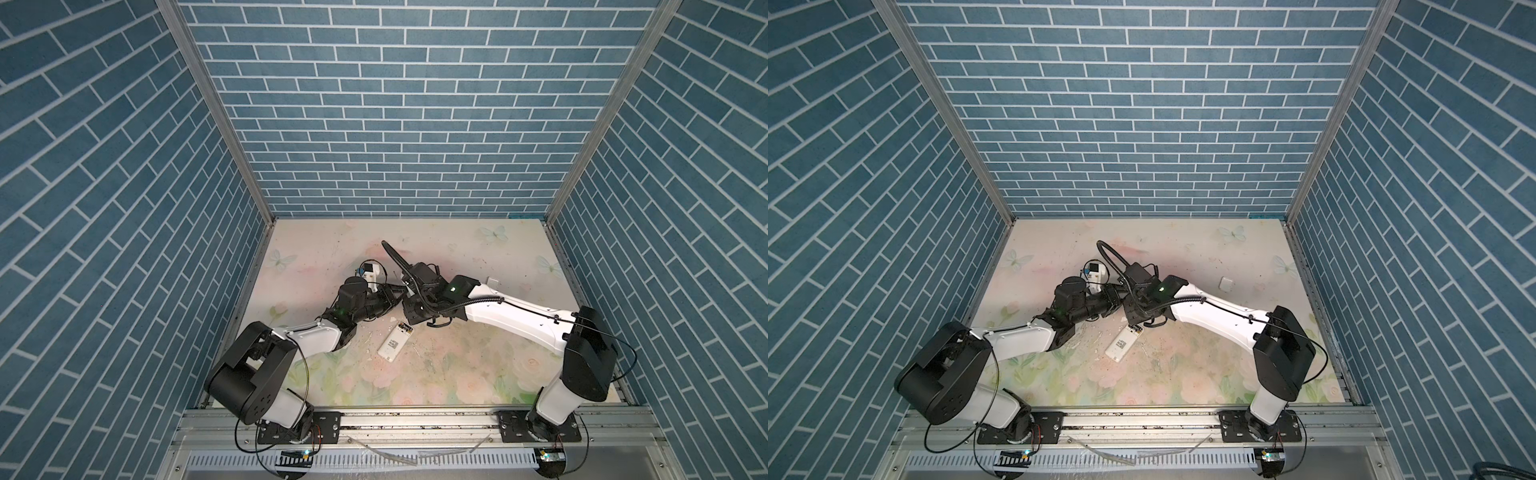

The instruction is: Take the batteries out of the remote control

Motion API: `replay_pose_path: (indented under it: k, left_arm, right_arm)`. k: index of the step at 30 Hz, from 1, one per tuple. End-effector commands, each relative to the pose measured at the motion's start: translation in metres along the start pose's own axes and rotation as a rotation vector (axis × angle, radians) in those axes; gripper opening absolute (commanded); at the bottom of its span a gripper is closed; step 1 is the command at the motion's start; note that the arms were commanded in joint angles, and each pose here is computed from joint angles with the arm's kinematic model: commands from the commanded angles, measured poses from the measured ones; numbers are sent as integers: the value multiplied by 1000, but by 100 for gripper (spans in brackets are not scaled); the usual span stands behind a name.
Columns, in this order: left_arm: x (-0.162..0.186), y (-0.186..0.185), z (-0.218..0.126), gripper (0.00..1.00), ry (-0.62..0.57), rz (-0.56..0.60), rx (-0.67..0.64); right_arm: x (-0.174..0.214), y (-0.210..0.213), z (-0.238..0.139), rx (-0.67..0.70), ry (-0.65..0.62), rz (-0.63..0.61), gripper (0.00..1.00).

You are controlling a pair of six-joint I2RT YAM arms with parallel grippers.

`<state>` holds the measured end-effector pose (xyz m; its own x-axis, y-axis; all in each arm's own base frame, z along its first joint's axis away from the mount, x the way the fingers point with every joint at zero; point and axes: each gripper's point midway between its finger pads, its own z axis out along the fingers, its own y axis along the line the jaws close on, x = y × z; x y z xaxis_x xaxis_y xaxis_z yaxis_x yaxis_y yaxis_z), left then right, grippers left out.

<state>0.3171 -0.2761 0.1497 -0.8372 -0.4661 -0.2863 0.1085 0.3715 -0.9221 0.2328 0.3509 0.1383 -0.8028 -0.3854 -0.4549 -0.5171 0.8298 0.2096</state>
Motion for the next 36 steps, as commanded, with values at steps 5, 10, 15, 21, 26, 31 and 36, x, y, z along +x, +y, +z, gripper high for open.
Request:
replay_pose_path:
  k: [5,10,15,21,26,31,36]
  left_arm:
    - [-1,-1,0,0,-22,5,27]
    - [-7,-6,1,0,-42,-8,42]
    - [-21,-25,3,0,-66,-47,102]
    - [-32,-35,5,0,-83,-77,129]
    - [-45,-42,4,0,-121,-132,178]
    - [-48,-46,3,0,-133,-147,191]
    - [-49,-50,0,0,-141,-145,193]
  right_arm:
    - [-17,8,-12,-19,-60,7,0]
    - [-19,3,-19,-19,-117,52,18]
    - [-25,-2,-25,-37,-219,141,46]
    - [-33,-5,-40,-103,-377,219,54]
    - [-38,-9,-51,-165,-508,272,54]
    - [-44,-8,-54,-231,-616,293,53]
    - [-51,-4,-53,-280,-679,307,52]
